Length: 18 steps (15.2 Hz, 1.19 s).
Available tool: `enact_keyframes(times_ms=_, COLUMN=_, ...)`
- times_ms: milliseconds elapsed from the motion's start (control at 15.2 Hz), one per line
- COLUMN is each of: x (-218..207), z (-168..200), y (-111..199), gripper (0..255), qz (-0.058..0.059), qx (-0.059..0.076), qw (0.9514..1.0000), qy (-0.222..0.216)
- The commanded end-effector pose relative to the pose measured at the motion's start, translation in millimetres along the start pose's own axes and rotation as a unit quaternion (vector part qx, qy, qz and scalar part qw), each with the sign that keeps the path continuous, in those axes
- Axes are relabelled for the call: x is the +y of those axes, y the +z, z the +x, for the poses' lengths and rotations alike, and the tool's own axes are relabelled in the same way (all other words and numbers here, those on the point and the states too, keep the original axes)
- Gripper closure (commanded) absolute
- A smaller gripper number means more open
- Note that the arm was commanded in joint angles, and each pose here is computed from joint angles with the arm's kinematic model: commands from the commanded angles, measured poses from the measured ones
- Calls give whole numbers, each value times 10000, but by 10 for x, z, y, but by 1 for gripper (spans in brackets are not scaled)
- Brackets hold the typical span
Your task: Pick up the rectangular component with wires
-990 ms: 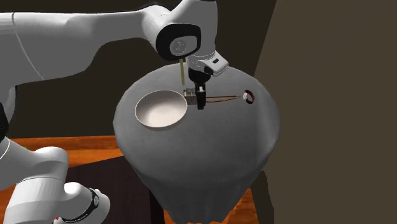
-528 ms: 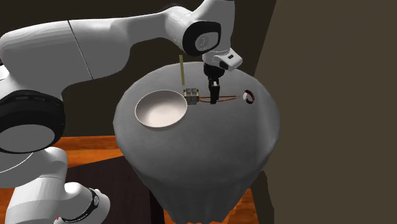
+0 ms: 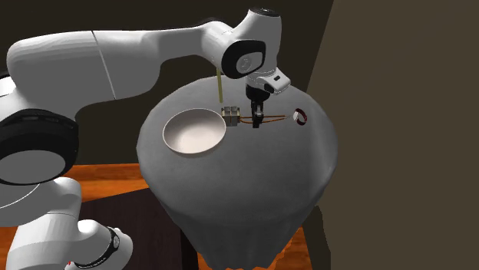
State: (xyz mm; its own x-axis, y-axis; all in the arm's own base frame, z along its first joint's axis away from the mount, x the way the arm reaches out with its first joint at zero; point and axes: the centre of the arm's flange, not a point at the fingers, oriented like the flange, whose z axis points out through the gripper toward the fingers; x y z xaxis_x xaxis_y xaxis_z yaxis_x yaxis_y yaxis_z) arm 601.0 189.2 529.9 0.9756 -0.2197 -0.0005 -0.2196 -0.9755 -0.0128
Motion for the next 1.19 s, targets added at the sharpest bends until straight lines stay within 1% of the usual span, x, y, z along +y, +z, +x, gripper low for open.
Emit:
enact_keyframes(times_ms=0, x=1, z=0, y=3, gripper=255, qz=1, qx=1, qw=10000, qy=0)
enact_keyframes(times_ms=462, x=4, z=2, y=7, gripper=255, qz=1, qx=1, qw=10000, qy=0)
enact_keyframes(times_ms=1122, x=-3, z=2, y=-521, gripper=255, qz=1, qx=1, qw=10000, qy=0)
